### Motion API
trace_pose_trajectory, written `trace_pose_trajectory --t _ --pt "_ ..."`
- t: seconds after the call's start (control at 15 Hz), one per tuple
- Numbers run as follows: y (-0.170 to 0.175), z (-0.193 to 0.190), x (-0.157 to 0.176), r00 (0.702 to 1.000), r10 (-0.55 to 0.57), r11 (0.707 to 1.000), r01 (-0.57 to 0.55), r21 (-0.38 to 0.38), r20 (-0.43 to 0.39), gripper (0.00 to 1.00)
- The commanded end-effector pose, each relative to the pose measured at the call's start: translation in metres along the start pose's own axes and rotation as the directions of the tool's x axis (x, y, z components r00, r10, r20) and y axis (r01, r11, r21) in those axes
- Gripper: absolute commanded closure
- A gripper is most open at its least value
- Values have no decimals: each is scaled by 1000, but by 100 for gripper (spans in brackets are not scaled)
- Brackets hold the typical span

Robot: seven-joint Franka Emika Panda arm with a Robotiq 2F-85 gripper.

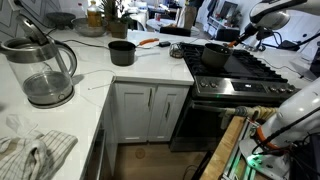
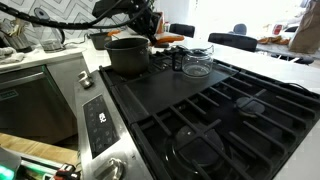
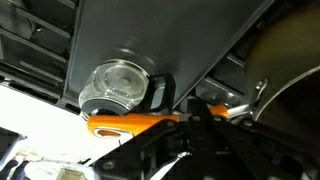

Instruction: Remove the pot from the rear right plate onto the front left plate of the stove and spin the pot on the plate anticlockwise once

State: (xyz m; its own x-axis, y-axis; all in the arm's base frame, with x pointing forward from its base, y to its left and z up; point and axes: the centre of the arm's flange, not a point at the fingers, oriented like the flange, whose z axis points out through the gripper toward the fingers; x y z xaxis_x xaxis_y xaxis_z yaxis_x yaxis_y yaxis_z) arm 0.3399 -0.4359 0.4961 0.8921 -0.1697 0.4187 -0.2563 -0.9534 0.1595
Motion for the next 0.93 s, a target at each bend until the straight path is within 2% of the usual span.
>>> trace_pose_trajectory --t 0.0,0.33,0.47,0.67,0.87 --pt "6 12 8 999 -37 999 38 18 -35 100" --pt "-1 11 6 995 -81 995 84 53 -62 100" --pt "-6 7 2 995 -100 992 102 74 -24 100" --pt "-12 -3 -9 991 -104 990 96 101 79 100" --pt "-16 -18 -28 974 -132 985 109 131 184 100"
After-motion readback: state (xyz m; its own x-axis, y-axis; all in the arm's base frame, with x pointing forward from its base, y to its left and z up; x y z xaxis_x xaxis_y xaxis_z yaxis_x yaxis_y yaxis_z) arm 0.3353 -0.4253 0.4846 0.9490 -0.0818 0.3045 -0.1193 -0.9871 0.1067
